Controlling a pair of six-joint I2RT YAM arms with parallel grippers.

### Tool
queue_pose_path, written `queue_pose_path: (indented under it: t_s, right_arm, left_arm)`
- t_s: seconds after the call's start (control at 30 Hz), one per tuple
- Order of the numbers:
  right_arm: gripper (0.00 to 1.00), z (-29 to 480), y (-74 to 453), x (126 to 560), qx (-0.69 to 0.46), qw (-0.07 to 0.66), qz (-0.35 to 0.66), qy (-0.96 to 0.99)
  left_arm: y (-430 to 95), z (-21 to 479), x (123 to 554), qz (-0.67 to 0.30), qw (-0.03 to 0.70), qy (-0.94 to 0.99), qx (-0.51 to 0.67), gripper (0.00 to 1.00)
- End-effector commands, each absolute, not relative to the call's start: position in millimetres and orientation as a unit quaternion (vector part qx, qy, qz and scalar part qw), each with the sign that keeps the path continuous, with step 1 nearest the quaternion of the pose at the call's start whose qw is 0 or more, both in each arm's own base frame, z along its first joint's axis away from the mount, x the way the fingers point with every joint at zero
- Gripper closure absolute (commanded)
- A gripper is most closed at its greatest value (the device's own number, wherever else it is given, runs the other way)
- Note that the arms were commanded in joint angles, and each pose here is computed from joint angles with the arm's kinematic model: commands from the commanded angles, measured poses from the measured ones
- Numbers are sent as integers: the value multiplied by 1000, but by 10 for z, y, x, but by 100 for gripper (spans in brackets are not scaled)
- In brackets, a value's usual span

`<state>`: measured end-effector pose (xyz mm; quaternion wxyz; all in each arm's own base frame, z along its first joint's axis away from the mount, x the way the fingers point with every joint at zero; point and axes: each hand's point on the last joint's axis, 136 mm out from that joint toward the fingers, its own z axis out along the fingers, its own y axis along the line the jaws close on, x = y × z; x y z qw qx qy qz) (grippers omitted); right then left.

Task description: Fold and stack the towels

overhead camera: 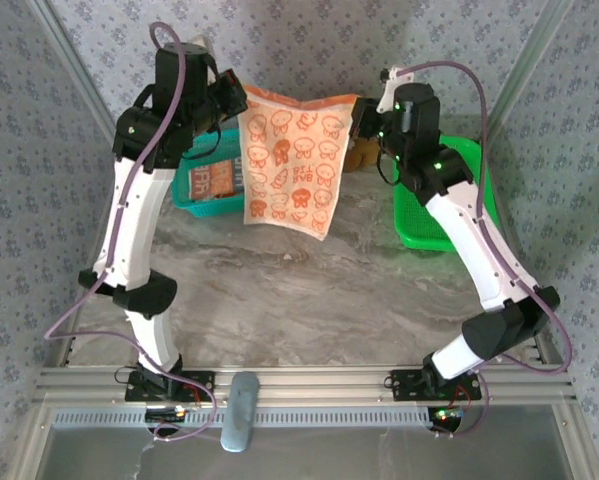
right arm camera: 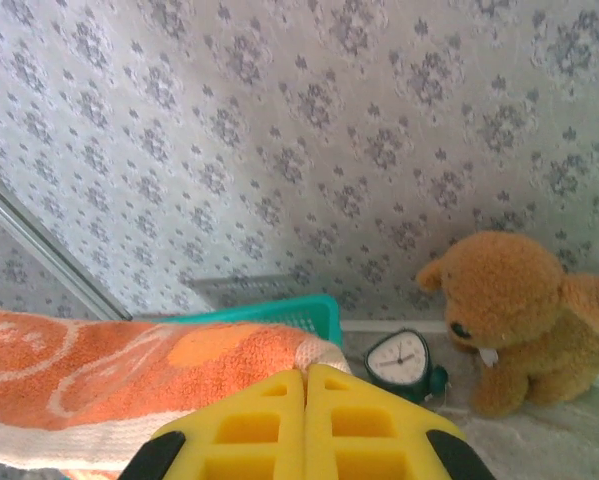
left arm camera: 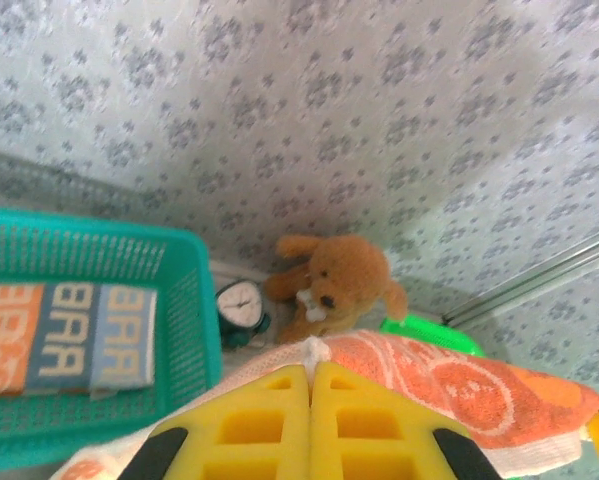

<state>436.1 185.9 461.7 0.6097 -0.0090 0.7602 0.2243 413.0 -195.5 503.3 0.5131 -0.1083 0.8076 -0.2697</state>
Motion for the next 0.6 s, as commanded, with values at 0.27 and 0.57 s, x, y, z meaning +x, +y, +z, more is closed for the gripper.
queue_pose_path:
  t_s: [0.27,0.57]
  right_arm:
    - [100,5158,1832,3741,-38,639,271,719]
    - [100,5159,1804,2894,-65,635,295,711]
  left_arm:
    - [-1938,5319,3543,-312,507,799,-89,100]
    - [-1800,5199,2847,-332,490,799,-108,100]
